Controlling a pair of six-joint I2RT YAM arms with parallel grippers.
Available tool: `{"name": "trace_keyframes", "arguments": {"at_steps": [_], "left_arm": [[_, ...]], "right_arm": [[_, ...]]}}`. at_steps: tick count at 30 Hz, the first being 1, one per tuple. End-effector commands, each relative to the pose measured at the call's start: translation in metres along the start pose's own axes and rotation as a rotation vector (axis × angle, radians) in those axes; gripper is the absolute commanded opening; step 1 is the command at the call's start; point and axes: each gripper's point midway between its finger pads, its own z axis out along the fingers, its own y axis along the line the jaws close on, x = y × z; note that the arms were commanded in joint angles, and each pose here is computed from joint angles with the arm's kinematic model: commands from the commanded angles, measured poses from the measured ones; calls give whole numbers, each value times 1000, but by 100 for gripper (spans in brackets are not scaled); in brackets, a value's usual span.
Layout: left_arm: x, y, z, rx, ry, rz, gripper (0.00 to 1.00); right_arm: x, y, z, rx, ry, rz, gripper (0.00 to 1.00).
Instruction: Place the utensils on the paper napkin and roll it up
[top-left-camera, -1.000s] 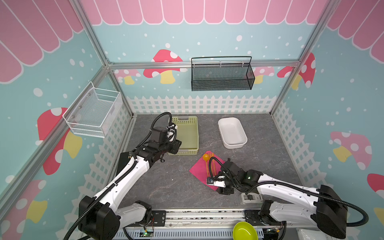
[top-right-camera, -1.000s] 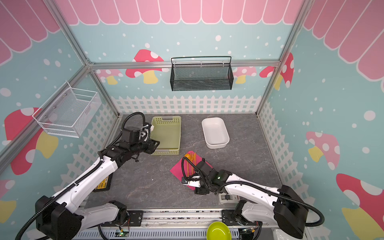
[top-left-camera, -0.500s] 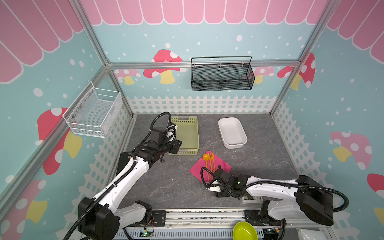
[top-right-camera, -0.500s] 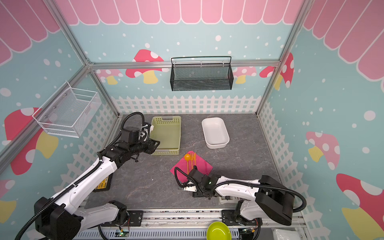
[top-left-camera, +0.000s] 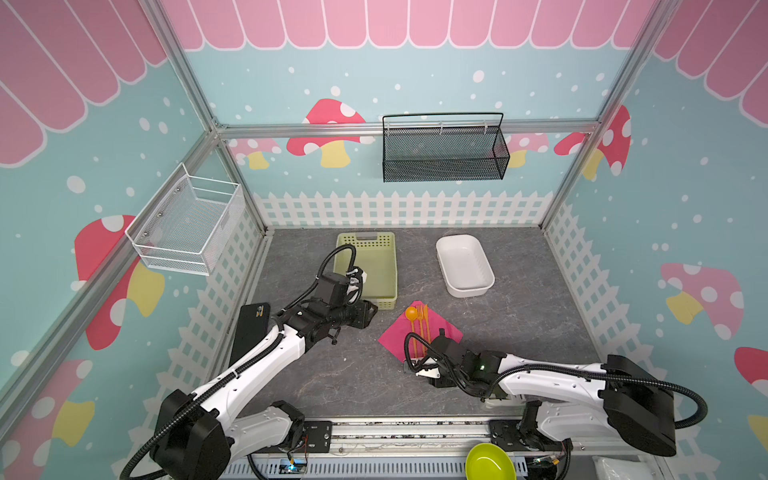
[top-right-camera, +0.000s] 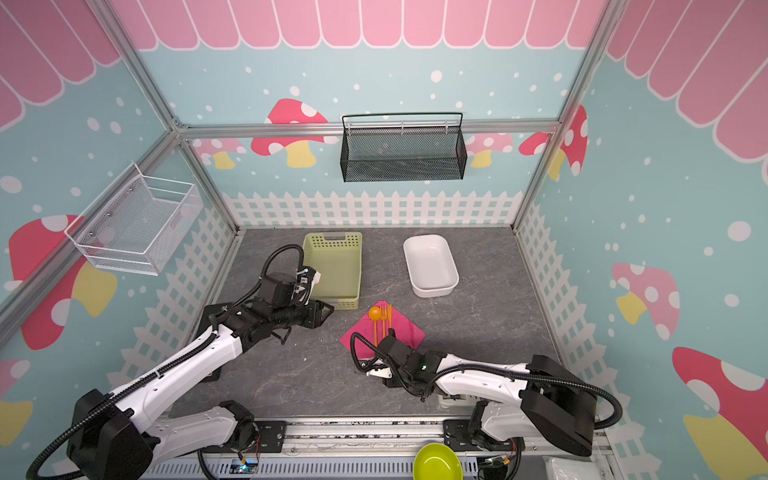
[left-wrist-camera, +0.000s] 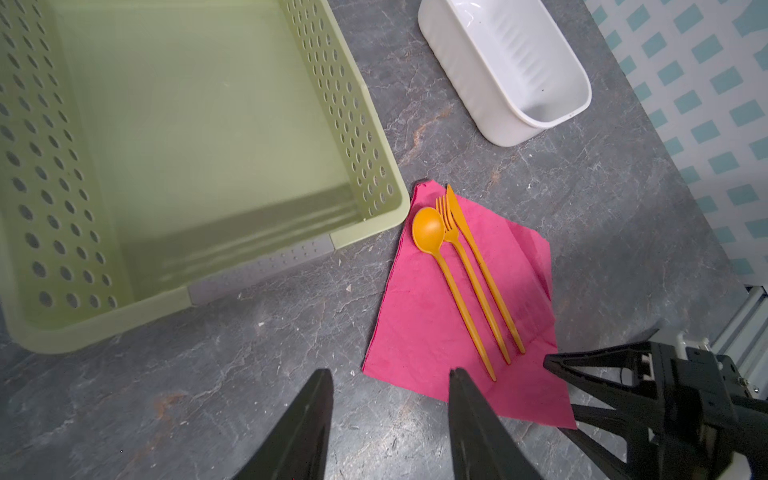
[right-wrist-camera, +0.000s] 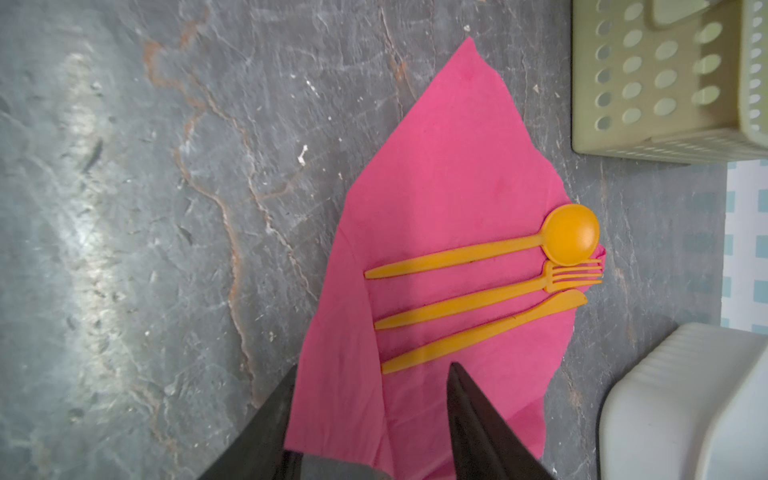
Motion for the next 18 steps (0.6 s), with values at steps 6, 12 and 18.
{"name": "trace_keyframes", "arguments": {"at_steps": [6, 12, 18], "left_arm": [[-3, -1, -5, -2, -43, -39, 47], [-2, -1, -5, 1, -41, -46, 47], [7, -4, -5, 20, -25, -63, 47]], "right_arm": [[-4, 19, -1, -97, -32, -24, 35], [-8, 17, -2, -95, -40, -23, 13], [-18, 20, -4, -142, -65, -11, 1]]}}
